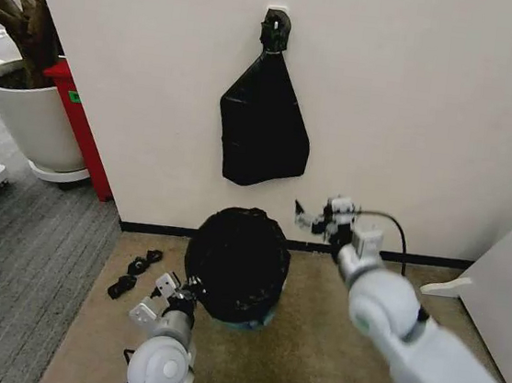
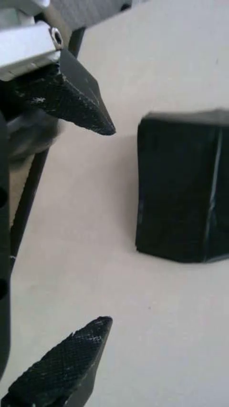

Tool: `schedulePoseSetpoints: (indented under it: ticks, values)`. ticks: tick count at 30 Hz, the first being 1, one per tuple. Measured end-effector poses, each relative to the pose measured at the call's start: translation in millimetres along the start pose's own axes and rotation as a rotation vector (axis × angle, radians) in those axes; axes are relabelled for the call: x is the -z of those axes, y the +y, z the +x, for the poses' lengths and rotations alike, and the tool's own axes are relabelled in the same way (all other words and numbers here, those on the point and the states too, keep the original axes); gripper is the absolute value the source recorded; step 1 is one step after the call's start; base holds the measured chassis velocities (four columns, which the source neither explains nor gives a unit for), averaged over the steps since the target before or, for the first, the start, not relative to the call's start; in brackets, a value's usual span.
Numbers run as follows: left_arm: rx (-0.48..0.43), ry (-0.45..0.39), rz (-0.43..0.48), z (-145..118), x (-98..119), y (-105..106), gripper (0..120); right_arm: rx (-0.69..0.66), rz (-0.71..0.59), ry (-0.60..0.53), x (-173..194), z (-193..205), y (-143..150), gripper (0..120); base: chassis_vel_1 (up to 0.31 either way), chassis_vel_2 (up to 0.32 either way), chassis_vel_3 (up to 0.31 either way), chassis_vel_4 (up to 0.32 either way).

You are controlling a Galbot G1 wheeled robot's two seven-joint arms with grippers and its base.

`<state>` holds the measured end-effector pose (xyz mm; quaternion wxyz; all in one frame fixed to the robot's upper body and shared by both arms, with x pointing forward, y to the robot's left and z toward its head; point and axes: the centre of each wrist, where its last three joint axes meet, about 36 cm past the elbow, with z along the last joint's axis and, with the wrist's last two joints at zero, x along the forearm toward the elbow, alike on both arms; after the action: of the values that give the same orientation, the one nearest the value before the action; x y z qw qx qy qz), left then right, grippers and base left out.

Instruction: Place the garbage bag over the trash bin.

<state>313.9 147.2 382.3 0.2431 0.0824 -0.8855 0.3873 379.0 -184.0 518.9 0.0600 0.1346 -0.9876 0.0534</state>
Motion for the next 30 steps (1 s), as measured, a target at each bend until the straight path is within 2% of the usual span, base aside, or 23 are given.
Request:
schedulePoseSetpoints:
  ticks: [9, 17, 20, 27, 28, 30]
  values:
    - [0.133, 0.092, -0.068, 17, -5, -1, 1, 0.04, 0.036, -0.037, -12, 7, 1, 100, 0.0, 0.0, 0.0, 0.0]
    - [0.13, 0.078, -0.081, 12, -7, -1, 1, 0.117, 0.049, -0.059, -20, 10, 7, 100, 0.0, 0.0, 0.0, 0.0]
    - [0.116, 0.069, -0.084, 11, -7, -2, 8, 0.127, 0.051, -0.06, -21, 10, 6, 100, 0.0, 0.0, 0.0, 0.0]
    - [0.09, 0.049, -0.088, 9, -5, -4, 36, 0.158, 0.055, -0.06, -22, 12, 6, 100, 0.0, 0.0, 0.0, 0.0]
    - [0.09, 0.049, -0.088, 9, -5, -4, 36, 0.158, 0.055, -0.06, -22, 12, 6, 100, 0.0, 0.0, 0.0, 0.0]
    - [0.086, 0.043, -0.089, 10, -5, -4, 46, 0.167, 0.056, -0.061, -22, 12, 6, 100, 0.0, 0.0, 0.0, 0.0]
